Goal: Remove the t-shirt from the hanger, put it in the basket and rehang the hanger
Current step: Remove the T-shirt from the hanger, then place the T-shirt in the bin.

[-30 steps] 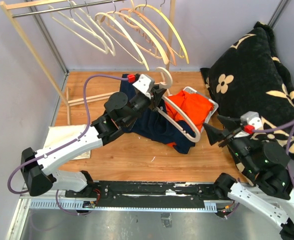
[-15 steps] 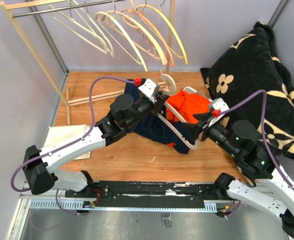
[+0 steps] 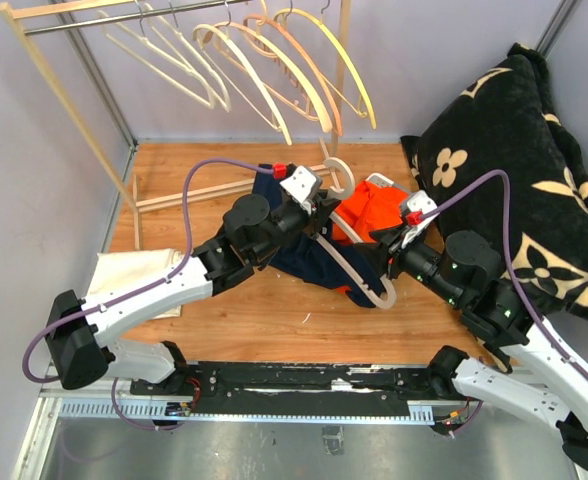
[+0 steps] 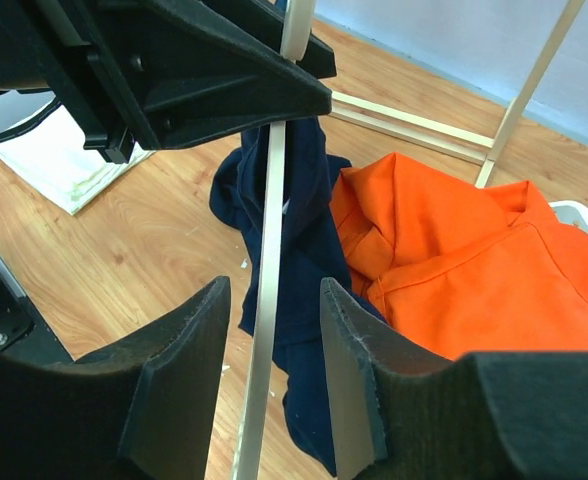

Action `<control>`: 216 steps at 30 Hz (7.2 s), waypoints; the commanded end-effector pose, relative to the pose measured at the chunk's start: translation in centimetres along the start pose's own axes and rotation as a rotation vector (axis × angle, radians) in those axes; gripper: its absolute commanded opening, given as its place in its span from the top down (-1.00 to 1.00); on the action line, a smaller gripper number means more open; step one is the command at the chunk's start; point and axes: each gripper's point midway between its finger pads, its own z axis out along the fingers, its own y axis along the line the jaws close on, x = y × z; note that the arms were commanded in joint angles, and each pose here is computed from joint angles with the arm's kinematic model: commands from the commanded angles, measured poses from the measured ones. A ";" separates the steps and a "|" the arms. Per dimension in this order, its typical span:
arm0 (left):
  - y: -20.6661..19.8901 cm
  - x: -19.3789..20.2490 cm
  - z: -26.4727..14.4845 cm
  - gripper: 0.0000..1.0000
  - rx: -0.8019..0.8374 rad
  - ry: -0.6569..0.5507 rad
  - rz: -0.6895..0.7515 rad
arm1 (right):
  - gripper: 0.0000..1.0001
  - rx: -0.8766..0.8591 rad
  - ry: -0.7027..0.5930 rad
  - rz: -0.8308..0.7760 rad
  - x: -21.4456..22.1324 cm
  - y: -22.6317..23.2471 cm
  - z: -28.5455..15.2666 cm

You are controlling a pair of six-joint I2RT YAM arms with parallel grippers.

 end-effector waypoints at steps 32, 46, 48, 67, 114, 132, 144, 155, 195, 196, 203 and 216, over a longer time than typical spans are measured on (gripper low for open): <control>-1.7 -4.1 -0.7 0.76 0.028 -0.116 -0.021 | 0.99 -0.028 -0.055 0.068 0.4 0.9 0.2; -0.7 -4.4 -3.4 -0.17 -0.003 -0.127 -0.027 | 0.99 0.053 -0.120 0.037 -0.7 -0.8 -1.3; -0.8 -3.4 -3.6 -0.17 -0.005 -0.112 -0.035 | 0.99 0.058 -0.125 0.033 -0.9 -0.9 -1.4; 1.7 0.7 -2.0 -0.35 -0.168 -0.104 -0.078 | 0.99 0.017 -0.173 0.036 -1.9 -0.3 -3.0; 9.3 -10.4 -1.7 0.99 -0.568 -0.137 -0.004 | 0.99 0.065 -0.375 0.006 -3.9 -2.3 -16.1; -0.7 -27.6 0.8 0.99 0.032 -0.469 -0.005 | 0.99 0.416 -0.450 0.086 -5.4 -8.4 -19.1; -2.4 -36.3 0.4 0.99 0.119 -0.742 0.014 | 0.99 0.458 -0.441 0.083 -5.1 -9.1 -18.8; -2.7 -38.6 0.0 0.99 0.135 -0.928 0.011 | 0.99 0.491 -0.451 0.084 -5.0 -9.6 -19.2; -2.3 -18.5 13.4 0.99 0.059 -0.479 0.067 | 0.99 0.597 -0.475 0.055 -4.4 -11.5 -22.3; -2.2 -17.8 13.0 0.99 0.055 -0.462 0.064 | 0.99 0.600 -0.477 0.053 -4.4 -11.5 -22.3; -1.8 -13.3 9.6 0.99 0.006 -0.345 0.027 | 0.99 0.608 -0.469 0.037 -4.6 -11.6 -22.1; -1.0 0.5 5.8 0.99 -0.045 -0.053 -0.103 | 0.99 0.559 -0.421 -0.002 -5.3 -10.6 -19.5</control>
